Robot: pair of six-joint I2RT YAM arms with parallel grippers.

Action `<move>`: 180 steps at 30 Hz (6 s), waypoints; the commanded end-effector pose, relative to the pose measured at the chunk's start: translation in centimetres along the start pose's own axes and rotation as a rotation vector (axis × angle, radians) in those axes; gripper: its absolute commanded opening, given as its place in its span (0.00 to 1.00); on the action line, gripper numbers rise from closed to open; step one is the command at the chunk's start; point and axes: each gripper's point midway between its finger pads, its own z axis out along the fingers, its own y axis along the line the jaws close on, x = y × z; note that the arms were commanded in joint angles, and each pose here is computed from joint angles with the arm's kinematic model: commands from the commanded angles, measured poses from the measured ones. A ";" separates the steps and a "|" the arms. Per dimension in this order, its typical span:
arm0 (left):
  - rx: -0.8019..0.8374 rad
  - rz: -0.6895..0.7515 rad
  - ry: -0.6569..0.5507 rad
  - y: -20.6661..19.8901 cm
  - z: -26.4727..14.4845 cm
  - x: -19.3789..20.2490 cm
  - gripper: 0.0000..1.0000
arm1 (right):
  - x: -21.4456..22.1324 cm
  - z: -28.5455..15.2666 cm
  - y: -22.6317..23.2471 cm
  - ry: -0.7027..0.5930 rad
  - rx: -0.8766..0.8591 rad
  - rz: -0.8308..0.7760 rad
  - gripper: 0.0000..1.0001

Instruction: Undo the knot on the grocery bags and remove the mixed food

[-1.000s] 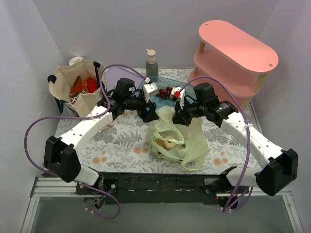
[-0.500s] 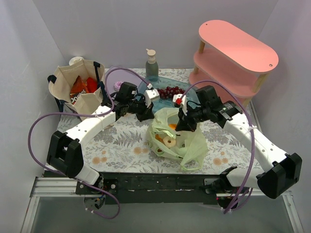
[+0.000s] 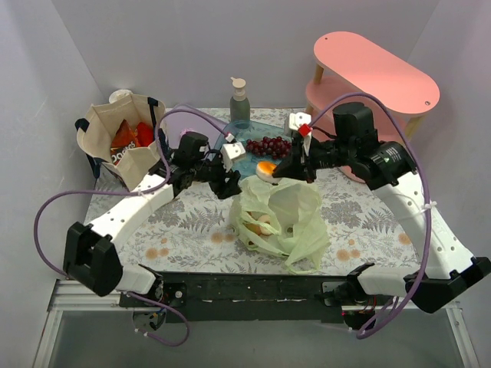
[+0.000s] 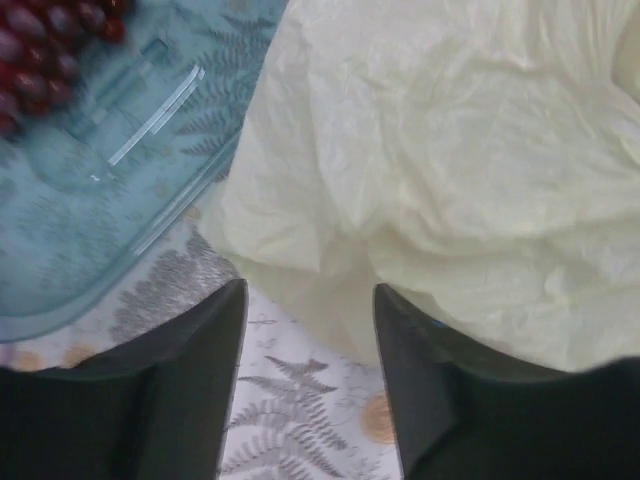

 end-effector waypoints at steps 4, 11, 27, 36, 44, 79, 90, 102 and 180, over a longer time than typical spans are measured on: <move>-0.149 0.312 -0.295 -0.8 -8.0 -10.8 0.86 | 0.2 0.2 -3.7 -0.008 0.068 0.051 0.01; -0.116 0.636 -0.324 -2.3 -9.7 -13.4 0.86 | 0.1 1.0 -3.8 -0.031 0.022 0.072 0.01; 0.024 0.817 -0.377 -6.1 -5.2 -15.9 0.50 | 0.8 1.9 -3.9 -0.029 -0.025 0.107 0.01; -0.077 0.651 -0.329 -3.7 -4.1 -15.4 0.00 | 1.4 1.0 -6.2 0.029 0.131 0.112 0.56; -0.730 -0.093 -0.291 12.6 -5.4 -14.9 0.00 | 1.3 -3.0 -8.8 0.033 0.398 0.056 0.98; -0.379 -1.086 -0.364 34.1 4.1 1.6 0.00 | 6.0 -3.3 -12.4 0.223 0.457 0.110 0.96; -0.413 -1.120 -0.304 34.7 6.0 5.2 0.01 | 6.7 -2.6 -12.8 0.234 0.438 0.131 0.96; -0.779 -0.993 -0.240 39.0 3.7 7.3 0.65 | 7.3 -3.1 -12.0 0.241 0.446 0.126 0.96; -0.005 -0.340 -0.171 -2.6 -3.4 -0.4 0.98 | 21.7 9.4 -2.7 0.518 0.064 -0.201 0.01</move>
